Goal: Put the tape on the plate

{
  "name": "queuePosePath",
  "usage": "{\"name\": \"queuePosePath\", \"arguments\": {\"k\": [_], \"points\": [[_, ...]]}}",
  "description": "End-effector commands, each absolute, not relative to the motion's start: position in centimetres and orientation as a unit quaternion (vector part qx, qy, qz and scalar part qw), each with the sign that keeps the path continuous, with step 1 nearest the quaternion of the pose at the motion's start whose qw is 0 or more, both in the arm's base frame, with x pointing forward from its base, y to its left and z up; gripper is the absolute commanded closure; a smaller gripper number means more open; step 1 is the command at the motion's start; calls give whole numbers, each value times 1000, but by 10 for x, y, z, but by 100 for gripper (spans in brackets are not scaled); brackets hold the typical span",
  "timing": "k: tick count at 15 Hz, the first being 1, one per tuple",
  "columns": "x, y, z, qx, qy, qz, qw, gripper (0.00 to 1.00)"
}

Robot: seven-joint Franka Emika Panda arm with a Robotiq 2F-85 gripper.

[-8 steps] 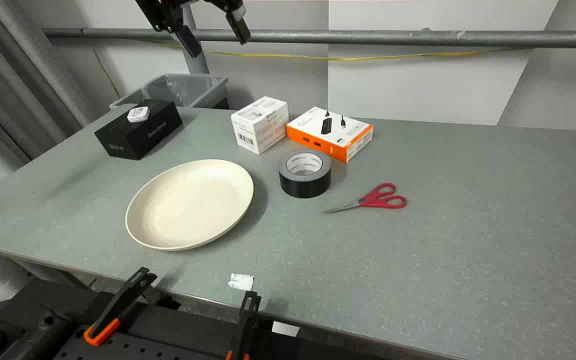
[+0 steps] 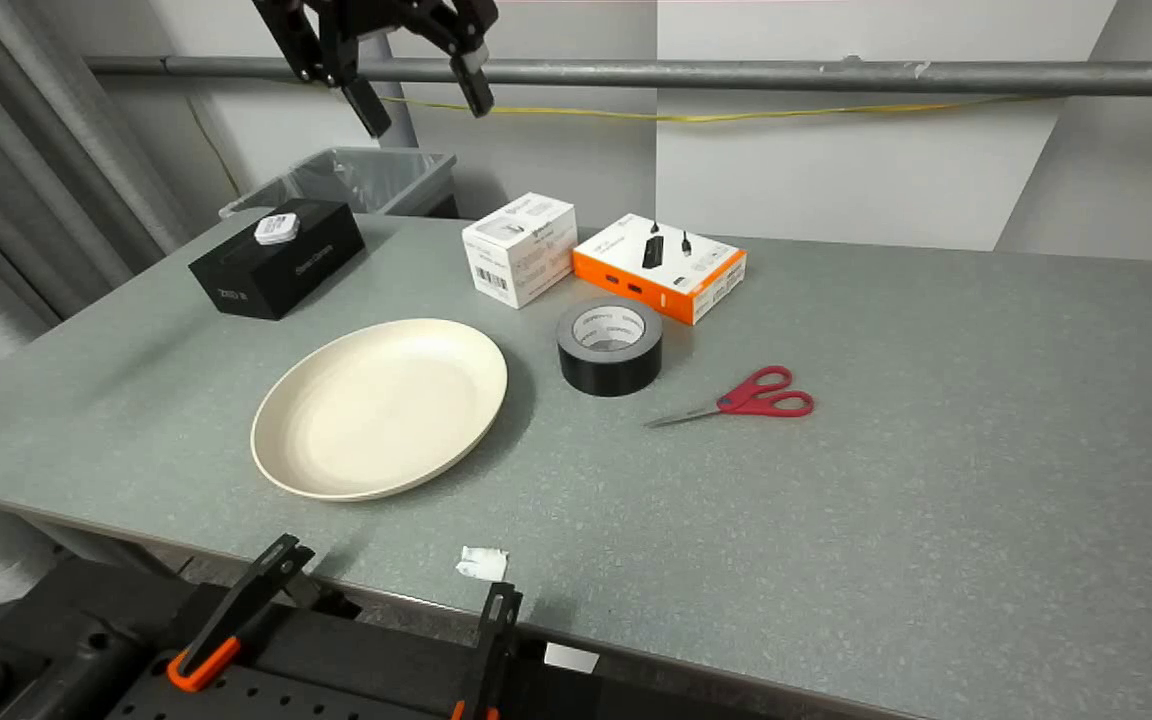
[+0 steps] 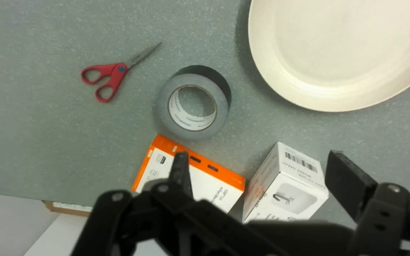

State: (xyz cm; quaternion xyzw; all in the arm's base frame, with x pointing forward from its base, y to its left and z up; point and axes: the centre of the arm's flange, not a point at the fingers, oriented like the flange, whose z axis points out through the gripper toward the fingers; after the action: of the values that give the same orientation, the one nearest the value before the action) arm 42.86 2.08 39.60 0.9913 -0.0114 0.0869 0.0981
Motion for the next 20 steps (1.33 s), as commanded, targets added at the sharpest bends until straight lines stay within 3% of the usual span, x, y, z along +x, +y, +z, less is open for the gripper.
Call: {"name": "queuePosePath", "arguments": {"k": [1, 9, 11, 20], "points": [[455, 8, 354, 996, 32, 60, 50, 0], [499, -35, 267, 999, 23, 24, 37, 0], [480, -31, 270, 999, 17, 19, 46, 0], [500, -36, 234, 998, 5, 13, 54, 0]]}}
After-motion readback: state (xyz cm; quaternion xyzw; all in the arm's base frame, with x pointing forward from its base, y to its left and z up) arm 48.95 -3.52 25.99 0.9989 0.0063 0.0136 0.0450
